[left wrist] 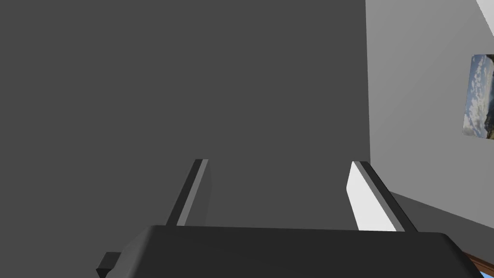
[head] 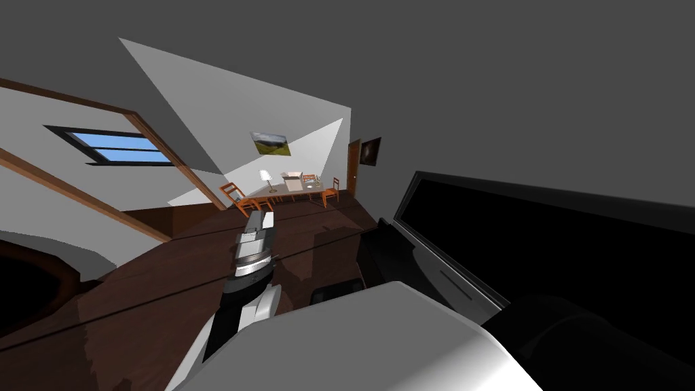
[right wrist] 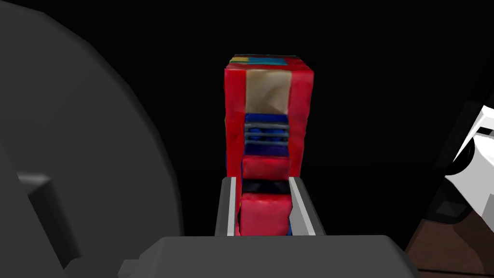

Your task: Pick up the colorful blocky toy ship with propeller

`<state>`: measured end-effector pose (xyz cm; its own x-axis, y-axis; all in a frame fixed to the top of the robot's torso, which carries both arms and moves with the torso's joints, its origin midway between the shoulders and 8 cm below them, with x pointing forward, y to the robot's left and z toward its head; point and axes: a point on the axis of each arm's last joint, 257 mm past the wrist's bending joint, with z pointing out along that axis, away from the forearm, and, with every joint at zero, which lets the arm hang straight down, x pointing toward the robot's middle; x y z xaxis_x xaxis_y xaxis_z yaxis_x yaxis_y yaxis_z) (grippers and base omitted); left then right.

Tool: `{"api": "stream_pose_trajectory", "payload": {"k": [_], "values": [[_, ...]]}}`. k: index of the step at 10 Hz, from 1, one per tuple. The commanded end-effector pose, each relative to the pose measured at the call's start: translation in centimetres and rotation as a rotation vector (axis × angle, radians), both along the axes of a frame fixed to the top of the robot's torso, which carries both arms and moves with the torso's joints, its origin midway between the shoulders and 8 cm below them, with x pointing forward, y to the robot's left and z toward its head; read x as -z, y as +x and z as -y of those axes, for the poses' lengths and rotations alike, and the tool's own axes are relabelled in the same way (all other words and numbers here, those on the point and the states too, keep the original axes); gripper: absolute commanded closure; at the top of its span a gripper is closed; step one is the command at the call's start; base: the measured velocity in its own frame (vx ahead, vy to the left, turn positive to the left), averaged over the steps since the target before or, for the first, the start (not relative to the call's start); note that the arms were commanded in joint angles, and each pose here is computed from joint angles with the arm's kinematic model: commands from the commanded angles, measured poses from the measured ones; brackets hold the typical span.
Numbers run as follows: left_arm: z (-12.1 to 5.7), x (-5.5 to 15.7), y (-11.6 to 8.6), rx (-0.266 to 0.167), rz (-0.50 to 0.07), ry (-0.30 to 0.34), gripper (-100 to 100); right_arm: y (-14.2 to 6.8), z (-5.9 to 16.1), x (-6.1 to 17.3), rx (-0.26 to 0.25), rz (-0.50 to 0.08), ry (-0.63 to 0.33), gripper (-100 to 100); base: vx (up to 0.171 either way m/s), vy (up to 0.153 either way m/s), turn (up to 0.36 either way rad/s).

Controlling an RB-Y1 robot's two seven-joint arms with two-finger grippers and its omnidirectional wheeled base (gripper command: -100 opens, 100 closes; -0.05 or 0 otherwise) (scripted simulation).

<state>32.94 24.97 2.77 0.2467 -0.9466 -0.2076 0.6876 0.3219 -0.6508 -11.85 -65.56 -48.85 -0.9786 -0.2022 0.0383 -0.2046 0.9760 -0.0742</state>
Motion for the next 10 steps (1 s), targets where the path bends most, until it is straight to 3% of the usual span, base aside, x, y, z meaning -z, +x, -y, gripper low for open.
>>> {"api": "stream_pose_trajectory", "payload": {"k": [1, 2, 3, 5, 9, 10], "values": [[0.0, 0.0, 0.0, 0.0, 0.0, 0.0, 0, 0.0, 0.0, 0.0, 0.0, 0.0, 0.0, 100, 0.0, 0.0, 0.0], [0.0, 0.0, 0.0, 0.0, 0.0, 0.0, 0, 0.0, 0.0, 0.0, 0.0, 0.0, 0.0, 0, 0.0, 0.0, 0.0], [0.0, 0.0, 0.0, 0.0, 0.0, 0.0, 0, -0.4, 0.5, -0.7, -0.027, -0.002, -0.005, 100, 0.11, -0.006, -0.249], [0.0, 0.0, 0.0, 0.0, 0.0, 0.0, 0, -0.7, 1.0, -1.6, -0.067, -0.005, -0.007, 100, 0.183, 0.002, -0.289], [0.0, 0.0, 0.0, 0.0, 0.0, 0.0, 0, -1.2, 1.6, -2.8, -0.122, -0.01, -0.008, 100, 0.131, 0.01, -0.124], [0.0, 0.0, 0.0, 0.0, 0.0, 0.0, 0, -1.0, 1.5, -2.6, -0.111, -0.008, -0.008, 100, 0.044, 0.009, -0.027]]}}
